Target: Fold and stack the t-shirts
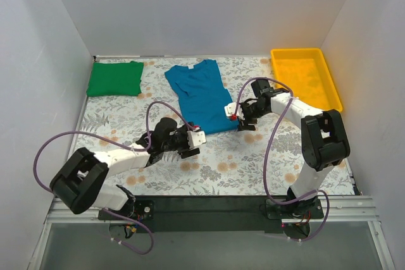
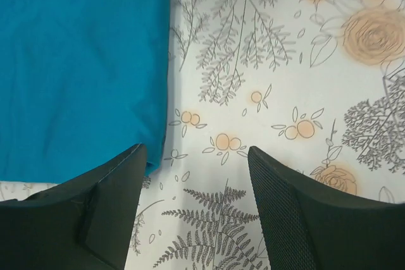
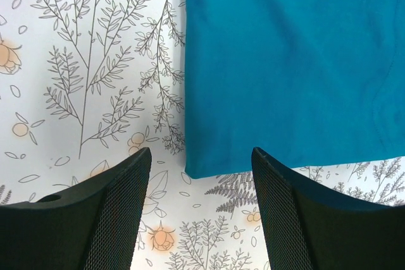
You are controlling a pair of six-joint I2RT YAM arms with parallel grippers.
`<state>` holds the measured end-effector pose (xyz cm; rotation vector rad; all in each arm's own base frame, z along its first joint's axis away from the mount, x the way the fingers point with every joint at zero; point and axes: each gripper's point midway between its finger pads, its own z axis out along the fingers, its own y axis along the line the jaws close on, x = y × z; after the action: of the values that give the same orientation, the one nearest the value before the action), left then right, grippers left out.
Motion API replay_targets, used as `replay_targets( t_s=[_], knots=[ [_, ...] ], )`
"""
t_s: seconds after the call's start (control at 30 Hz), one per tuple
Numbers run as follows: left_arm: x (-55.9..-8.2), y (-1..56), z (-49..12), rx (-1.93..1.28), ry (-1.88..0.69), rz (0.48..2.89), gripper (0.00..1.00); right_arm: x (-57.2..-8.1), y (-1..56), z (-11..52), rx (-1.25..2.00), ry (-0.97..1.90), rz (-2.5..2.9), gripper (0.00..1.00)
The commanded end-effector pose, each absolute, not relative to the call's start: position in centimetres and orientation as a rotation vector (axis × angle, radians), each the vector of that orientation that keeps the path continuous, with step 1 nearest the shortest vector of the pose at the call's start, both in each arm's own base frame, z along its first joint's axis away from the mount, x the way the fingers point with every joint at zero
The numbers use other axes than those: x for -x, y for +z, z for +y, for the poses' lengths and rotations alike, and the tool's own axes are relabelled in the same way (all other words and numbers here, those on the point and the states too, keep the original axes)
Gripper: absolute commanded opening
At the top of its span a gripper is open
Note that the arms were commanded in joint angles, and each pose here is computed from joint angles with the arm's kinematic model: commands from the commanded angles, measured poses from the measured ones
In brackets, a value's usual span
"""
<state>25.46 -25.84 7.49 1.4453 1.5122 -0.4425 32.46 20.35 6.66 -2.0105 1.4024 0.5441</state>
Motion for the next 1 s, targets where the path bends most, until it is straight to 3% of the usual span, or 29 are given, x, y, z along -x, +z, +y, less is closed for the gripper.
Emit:
replay_targets(
  t_s=[0.0, 0.5, 0.7, 0.83, 0.97],
  knots=[
    [-27.2, 8.1, -26.4, -1.455, -0.367, 1.479, 0.64, -32.7, 7.1, 21.3, 2.037, 0.532, 1.284, 0.71],
    [-30.8, 5.1, -26.3, -1.441, -0.209, 1.532, 0.60, -34.7, 3.9, 21.7, 2.036, 0.464, 1.426, 0.66],
    [-31.4, 3.5, -25.5, -1.437, -0.150, 1.577, 0.46, -34.9, 2.4, 21.0, 2.046, 0.444, 1.484, 0.59],
    [-31.8, 3.0, -25.1, -1.430, -0.112, 1.594, 0.38, -34.9, 1.9, 20.9, 2.046, 0.446, 1.508, 0.47],
    [-32.0, 2.4, -25.0, -1.435, -0.101, 1.615, 0.22, -34.6, 1.5, 20.8, 2.045, 0.461, 1.522, 0.39]
  ],
)
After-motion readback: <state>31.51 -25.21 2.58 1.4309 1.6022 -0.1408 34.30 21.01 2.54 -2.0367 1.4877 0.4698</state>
